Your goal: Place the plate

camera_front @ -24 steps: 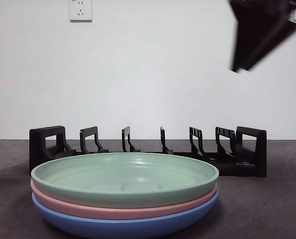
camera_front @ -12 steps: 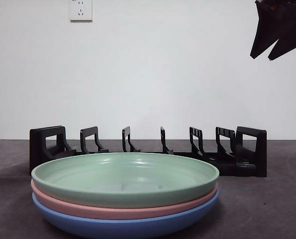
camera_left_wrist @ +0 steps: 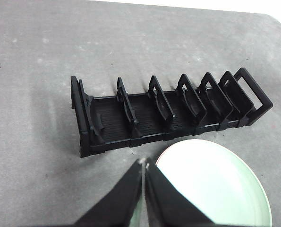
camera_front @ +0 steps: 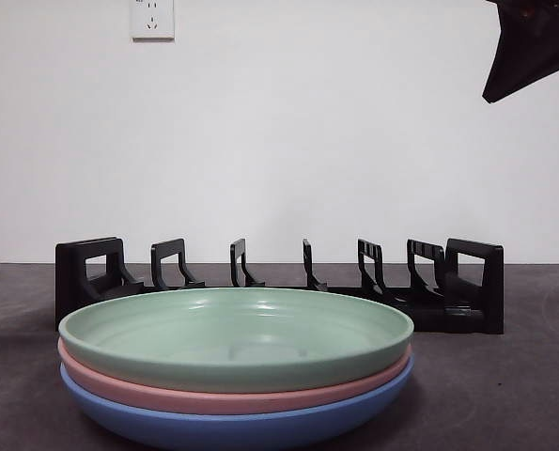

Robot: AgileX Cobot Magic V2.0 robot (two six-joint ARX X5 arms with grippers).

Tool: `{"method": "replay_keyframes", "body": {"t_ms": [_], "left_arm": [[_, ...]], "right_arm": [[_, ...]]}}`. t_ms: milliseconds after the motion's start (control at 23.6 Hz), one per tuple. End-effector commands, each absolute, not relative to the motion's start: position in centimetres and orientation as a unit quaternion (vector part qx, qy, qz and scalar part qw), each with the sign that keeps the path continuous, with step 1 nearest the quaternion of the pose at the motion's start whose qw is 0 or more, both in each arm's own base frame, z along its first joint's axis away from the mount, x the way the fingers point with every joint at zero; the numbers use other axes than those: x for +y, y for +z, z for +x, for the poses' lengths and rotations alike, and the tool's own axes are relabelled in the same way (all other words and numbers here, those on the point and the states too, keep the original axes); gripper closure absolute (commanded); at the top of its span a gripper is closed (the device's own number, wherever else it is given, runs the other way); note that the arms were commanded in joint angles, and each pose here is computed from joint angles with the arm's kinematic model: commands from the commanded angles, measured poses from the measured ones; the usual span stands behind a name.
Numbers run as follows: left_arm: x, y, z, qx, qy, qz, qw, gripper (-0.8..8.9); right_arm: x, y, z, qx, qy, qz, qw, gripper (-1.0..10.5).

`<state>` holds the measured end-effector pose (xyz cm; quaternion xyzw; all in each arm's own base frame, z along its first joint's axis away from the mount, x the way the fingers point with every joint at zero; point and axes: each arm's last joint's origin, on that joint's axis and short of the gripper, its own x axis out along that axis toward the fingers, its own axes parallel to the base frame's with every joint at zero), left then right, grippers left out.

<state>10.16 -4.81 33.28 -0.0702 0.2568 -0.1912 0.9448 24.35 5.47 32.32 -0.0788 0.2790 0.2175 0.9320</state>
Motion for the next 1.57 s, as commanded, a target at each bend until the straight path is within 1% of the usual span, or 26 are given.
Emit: {"method": "replay_keyframes", "body": {"t_ms": [42, 85, 169, 254, 381, 423, 508, 677, 762, 847, 1228, 1567], "left_arm": [[-4.8, 33.9, 10.1, 0.242, -0.196, -0.061, 0.948, 8.06], [-4.6, 33.8, 10.0, 0.225, -0.197, -0.022, 0.954, 8.06], [-3.9, 32.3, 9.7, 0.179, -0.174, 0.005, 0.968, 8.06], [-3.0, 29.2, 9.4, 0.129, -0.143, 0.018, 0.981, 8.06], [-1.4, 24.0, 9.3, 0.076, -0.07, 0.02, 0.994, 8.06], [-1.0, 22.2, 9.3, 0.065, -0.048, 0.017, 0.997, 8.06], [-0.4, 19.4, 9.2, 0.064, -0.036, 0.013, 0.997, 8.06], [0.0, 16.9, 9.2, 0.062, -0.02, 0.002, 0.998, 8.06], [0.2, 15.9, 9.6, 0.053, -0.013, -0.013, 0.998, 8.06], [0.2, 15.5, 9.6, 0.061, -0.012, -0.014, 0.998, 8.06], [0.2, 15.5, 9.6, 0.063, -0.011, -0.019, 0.998, 8.06], [0.2, 15.5, 9.6, 0.063, -0.011, -0.019, 0.998, 8.06]], "right_arm": [[5.6, 32.8, 24.6, 0.261, 0.216, -0.072, 0.938, 9.3], [5.6, 32.9, 24.6, 0.258, 0.216, -0.073, 0.939, 9.3], [5.6, 33.0, 24.6, 0.254, 0.216, -0.073, 0.94, 9.3], [5.6, 33.0, 24.6, 0.254, 0.216, -0.073, 0.94, 9.3], [5.6, 33.0, 24.6, 0.254, 0.216, -0.073, 0.94, 9.3], [5.6, 33.0, 24.6, 0.254, 0.216, -0.073, 0.94, 9.3], [5.6, 33.0, 24.6, 0.254, 0.216, -0.073, 0.94, 9.3], [5.6, 33.0, 24.6, 0.254, 0.216, -0.073, 0.94, 9.3], [5.6, 33.0, 24.6, 0.253, 0.216, -0.073, 0.94, 9.3], [5.6, 33.0, 24.6, 0.252, 0.216, -0.073, 0.94, 9.3], [5.6, 33.4, 24.8, 0.23, 0.216, -0.073, 0.946, 9.3], [5.6, 33.4, 24.8, 0.231, 0.215, -0.073, 0.946, 9.3]]}}
